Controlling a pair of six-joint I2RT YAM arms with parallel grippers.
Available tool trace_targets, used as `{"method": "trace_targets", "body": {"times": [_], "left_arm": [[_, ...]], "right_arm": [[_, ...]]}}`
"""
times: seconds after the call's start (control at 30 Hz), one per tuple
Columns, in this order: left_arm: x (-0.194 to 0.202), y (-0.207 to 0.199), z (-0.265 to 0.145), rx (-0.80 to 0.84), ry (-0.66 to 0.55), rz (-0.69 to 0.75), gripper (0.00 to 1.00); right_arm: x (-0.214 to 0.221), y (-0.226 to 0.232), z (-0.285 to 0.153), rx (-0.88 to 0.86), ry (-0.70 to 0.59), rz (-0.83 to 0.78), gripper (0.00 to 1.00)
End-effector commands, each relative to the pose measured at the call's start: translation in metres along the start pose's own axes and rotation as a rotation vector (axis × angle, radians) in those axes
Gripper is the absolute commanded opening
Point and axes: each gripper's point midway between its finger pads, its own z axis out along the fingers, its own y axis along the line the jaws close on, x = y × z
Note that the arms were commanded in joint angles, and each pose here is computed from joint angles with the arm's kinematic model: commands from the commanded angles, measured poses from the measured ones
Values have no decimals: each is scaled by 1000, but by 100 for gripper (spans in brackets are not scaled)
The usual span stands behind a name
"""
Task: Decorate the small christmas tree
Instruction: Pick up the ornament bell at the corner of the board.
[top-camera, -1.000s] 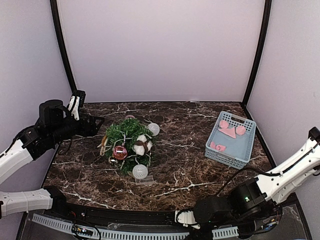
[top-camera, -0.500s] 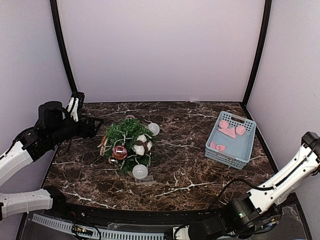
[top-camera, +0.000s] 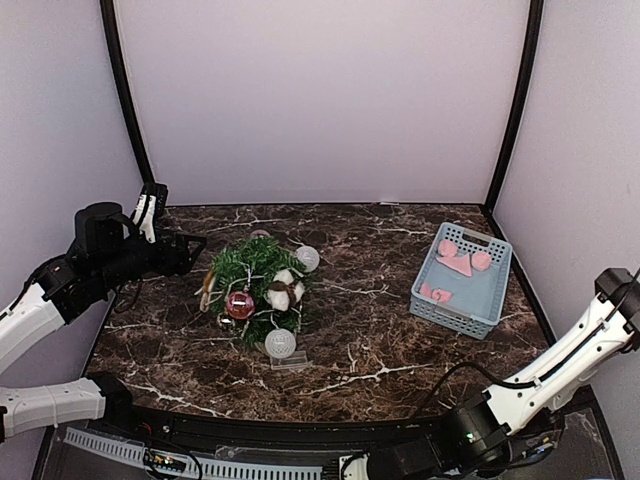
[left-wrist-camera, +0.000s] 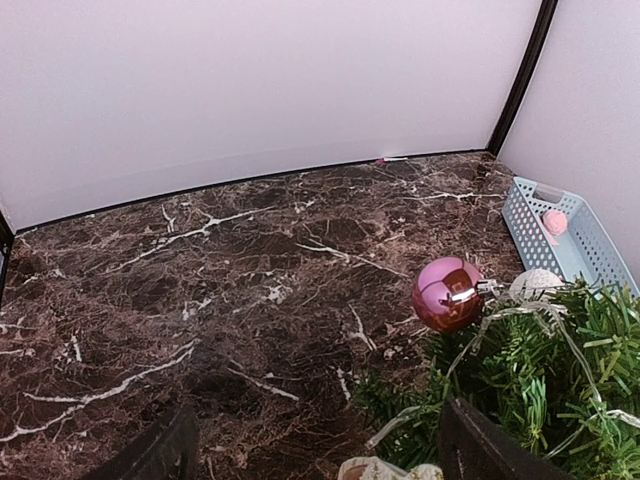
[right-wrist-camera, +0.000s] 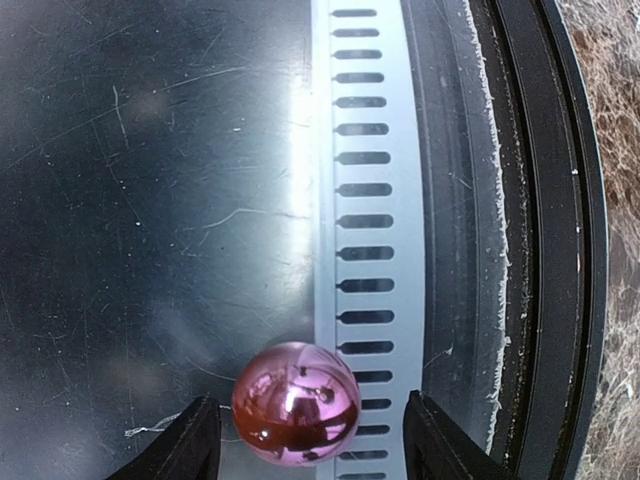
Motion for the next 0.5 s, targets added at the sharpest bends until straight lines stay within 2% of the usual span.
{"method": "trace_targets", "body": {"times": [0.0,0.47], "left_arm": [[1,1,-1,4,-11,1,85],[0,0,-4,8,-18,0,85]], "right_arm": [[-19,9,-2,-21,-51,-41,63],[-17,7,3,-43,-31,-44,47]]}}
